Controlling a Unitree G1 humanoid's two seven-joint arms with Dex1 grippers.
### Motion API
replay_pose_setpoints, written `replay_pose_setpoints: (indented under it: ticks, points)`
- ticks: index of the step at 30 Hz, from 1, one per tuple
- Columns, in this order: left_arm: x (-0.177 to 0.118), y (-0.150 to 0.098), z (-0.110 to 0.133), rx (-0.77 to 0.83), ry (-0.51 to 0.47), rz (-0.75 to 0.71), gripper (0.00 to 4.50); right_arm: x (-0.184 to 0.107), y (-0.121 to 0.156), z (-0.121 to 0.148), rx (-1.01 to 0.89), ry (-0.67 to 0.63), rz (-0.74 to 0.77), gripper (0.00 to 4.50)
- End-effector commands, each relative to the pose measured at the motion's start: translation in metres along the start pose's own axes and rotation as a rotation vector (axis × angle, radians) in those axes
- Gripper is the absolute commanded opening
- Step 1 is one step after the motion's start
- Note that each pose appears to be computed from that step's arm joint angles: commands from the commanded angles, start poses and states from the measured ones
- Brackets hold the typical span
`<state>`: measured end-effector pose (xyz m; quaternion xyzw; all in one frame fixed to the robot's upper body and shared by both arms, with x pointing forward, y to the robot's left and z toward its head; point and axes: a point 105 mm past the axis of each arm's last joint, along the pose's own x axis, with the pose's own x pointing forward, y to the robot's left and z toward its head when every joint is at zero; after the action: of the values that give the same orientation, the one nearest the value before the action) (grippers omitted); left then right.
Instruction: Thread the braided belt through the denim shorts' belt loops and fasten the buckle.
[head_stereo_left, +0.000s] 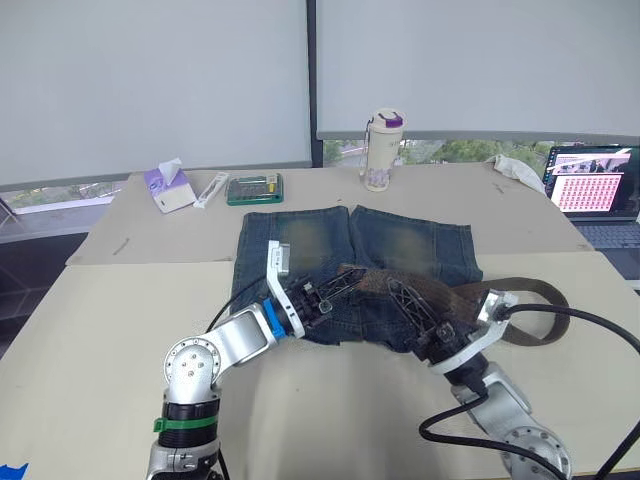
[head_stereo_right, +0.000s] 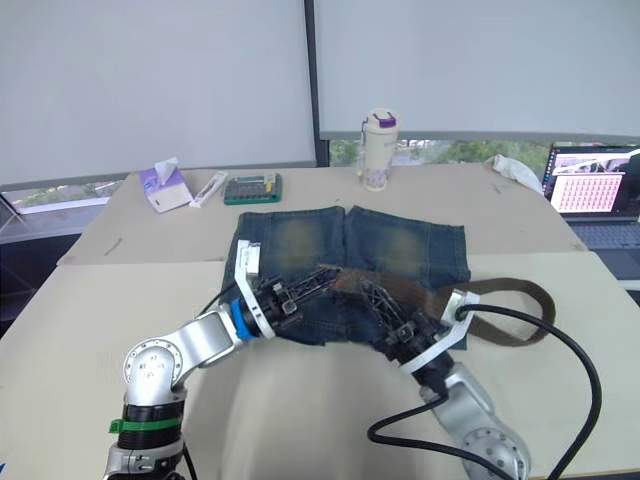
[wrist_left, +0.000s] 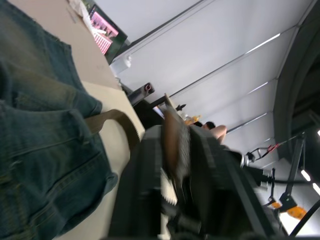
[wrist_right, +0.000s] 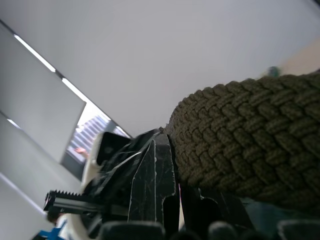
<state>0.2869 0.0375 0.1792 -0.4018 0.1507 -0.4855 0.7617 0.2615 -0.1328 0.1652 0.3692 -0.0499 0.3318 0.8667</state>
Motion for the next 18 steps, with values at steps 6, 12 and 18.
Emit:
replay_pose_setpoints:
  ticks: [6,12,18]
  points:
    - [-0.030,0.012,0.008,0.811,0.248,0.045,3.45,-0.049,-0.090,0.067,-0.212,0.113,-0.352,0.00]
    - [-0.043,0.011,0.027,1.073,0.259,-0.017,3.45,-0.060,-0.119,0.093,-0.268,0.182,-0.453,0.00]
    - [-0.040,0.010,0.042,1.122,0.220,-0.047,3.45,-0.050,-0.127,0.081,-0.238,0.281,-0.423,0.00]
